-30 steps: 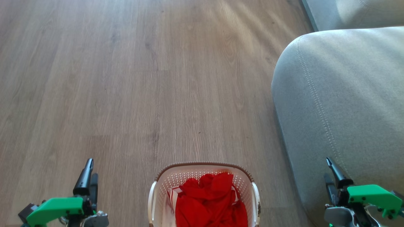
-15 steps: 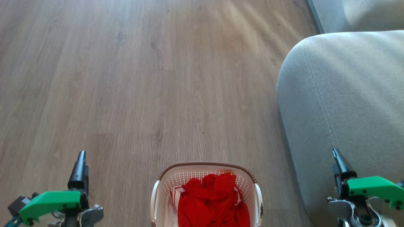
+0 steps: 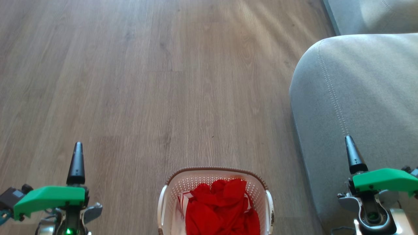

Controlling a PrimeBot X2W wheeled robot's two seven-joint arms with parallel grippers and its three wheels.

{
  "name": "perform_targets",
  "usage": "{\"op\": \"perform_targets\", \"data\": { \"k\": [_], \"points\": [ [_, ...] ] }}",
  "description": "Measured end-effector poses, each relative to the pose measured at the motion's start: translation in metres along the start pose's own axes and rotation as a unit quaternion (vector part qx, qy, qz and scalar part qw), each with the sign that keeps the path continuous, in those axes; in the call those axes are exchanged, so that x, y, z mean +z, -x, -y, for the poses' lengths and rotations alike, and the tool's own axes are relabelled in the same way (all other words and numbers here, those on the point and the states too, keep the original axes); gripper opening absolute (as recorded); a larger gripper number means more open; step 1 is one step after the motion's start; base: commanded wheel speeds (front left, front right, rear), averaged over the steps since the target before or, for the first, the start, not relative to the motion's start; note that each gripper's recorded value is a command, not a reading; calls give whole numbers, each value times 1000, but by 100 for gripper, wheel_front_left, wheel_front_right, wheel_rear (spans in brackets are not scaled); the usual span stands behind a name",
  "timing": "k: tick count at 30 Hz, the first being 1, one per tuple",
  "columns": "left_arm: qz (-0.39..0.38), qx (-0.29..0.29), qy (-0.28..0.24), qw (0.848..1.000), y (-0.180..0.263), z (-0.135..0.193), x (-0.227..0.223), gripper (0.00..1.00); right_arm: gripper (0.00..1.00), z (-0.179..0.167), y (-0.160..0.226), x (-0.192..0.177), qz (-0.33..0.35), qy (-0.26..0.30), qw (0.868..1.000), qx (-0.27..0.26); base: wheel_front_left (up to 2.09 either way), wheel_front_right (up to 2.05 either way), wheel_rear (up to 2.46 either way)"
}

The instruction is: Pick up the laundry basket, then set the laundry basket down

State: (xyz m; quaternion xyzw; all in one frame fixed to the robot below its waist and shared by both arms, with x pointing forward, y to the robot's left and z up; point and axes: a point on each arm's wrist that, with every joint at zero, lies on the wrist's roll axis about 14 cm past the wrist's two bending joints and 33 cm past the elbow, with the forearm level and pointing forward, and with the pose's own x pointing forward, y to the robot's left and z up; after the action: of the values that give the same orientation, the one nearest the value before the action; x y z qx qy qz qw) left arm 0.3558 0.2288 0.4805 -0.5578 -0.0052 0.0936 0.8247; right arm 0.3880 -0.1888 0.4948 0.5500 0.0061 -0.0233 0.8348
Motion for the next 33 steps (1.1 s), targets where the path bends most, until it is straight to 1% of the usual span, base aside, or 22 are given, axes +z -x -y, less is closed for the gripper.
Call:
{"op": "perform_targets", "data": {
  "k": [2, 8, 11, 17, 20, 24, 27, 31, 33],
  "points": [
    [5, 0, -9, 1000, -1, 3, 3, 100, 100, -5, -1, 1, 2, 21, 1000, 8, 0, 0, 0],
    [23, -25, -60, 998, -5, 23, 11, 100, 100, -24, -8, 2, 7, 69, 997, 37, 0, 0, 0],
    [29, -28, -79, 996, -5, 27, 12, 100, 100, -28, -9, 0, 7, 91, 995, 44, 0, 0, 0],
    [27, -56, -158, 986, -3, 46, 4, 100, 100, -39, -11, -4, 6, 143, 988, 63, 0, 0, 0],
    [24, -71, -202, 977, -2, 56, -3, 100, 100, -48, -13, -3, 14, 166, 983, 76, 0, 0, 0],
    [25, -87, -250, 964, 0, 67, -11, 100, 100, -59, -13, -9, 13, 208, 973, 96, 0, 0, 0],
    [20, -104, -298, 949, 1, 76, -21, 100, 100, -64, -13, -14, 9, 235, 966, 106, 0, 0, 0],
    [20, -110, -349, 930, 2, 82, -29, 100, 100, -70, -11, -25, 0, 286, 951, 122, 0, 0, 0],
    [20, -102, -370, 923, 3, 78, -31, 100, 100, -74, -11, -29, -1, 309, 942, 131, 0, 0, 0]
  ]
}}
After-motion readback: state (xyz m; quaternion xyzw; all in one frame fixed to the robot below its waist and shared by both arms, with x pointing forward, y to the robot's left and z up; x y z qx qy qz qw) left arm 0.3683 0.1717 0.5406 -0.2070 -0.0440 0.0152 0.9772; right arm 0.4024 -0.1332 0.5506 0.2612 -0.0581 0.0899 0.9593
